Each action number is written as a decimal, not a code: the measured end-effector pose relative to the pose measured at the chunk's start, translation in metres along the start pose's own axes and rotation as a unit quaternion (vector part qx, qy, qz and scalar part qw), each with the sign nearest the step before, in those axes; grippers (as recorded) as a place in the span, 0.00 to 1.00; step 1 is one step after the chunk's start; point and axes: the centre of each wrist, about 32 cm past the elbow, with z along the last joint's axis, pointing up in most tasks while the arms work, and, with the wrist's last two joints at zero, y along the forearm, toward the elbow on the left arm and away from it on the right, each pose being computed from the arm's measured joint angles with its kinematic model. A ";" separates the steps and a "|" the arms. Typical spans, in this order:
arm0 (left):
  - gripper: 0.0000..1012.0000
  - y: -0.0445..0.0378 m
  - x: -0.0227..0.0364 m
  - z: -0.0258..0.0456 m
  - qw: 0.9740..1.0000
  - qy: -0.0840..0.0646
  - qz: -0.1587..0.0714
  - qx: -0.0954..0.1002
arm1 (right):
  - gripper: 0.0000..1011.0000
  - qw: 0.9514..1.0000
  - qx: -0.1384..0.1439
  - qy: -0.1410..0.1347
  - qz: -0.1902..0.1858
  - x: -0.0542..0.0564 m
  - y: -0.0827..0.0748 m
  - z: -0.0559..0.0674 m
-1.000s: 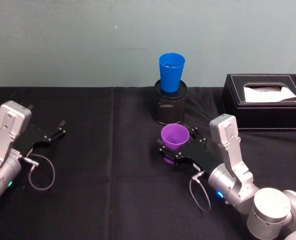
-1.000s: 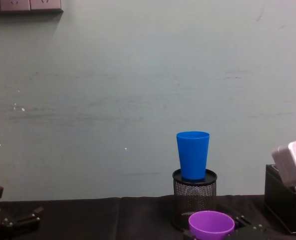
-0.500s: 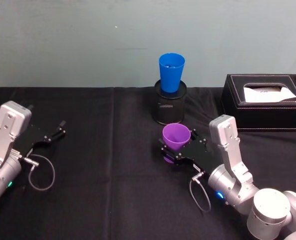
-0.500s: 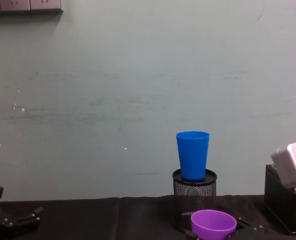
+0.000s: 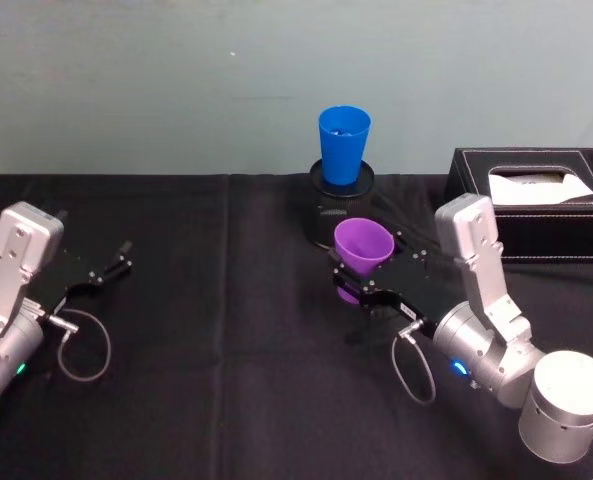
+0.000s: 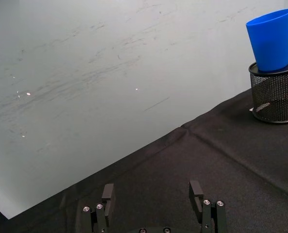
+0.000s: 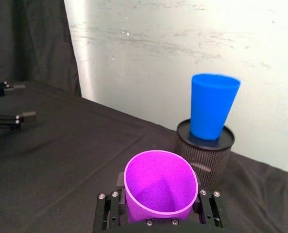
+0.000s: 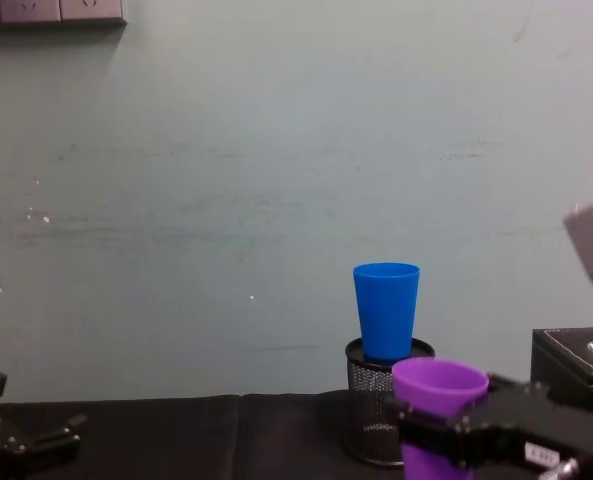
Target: Pick up one cup with a gripper and tap it against the other cup.
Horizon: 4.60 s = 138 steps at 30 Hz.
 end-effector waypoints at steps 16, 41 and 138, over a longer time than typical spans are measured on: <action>0.99 0.0000 0.0000 0.0000 1.000 0.000 0.000 0.000 | 0.73 1.000 -0.010 -0.001 0.006 0.013 -0.006 0.027; 0.99 0.0000 0.0000 0.0000 1.000 0.000 0.000 0.000 | 0.73 1.000 -0.009 -0.001 0.006 0.012 -0.006 0.027; 0.99 0.0000 0.0000 0.0000 1.000 0.000 0.000 0.000 | 0.73 1.000 -0.009 -0.001 0.006 0.012 -0.006 0.027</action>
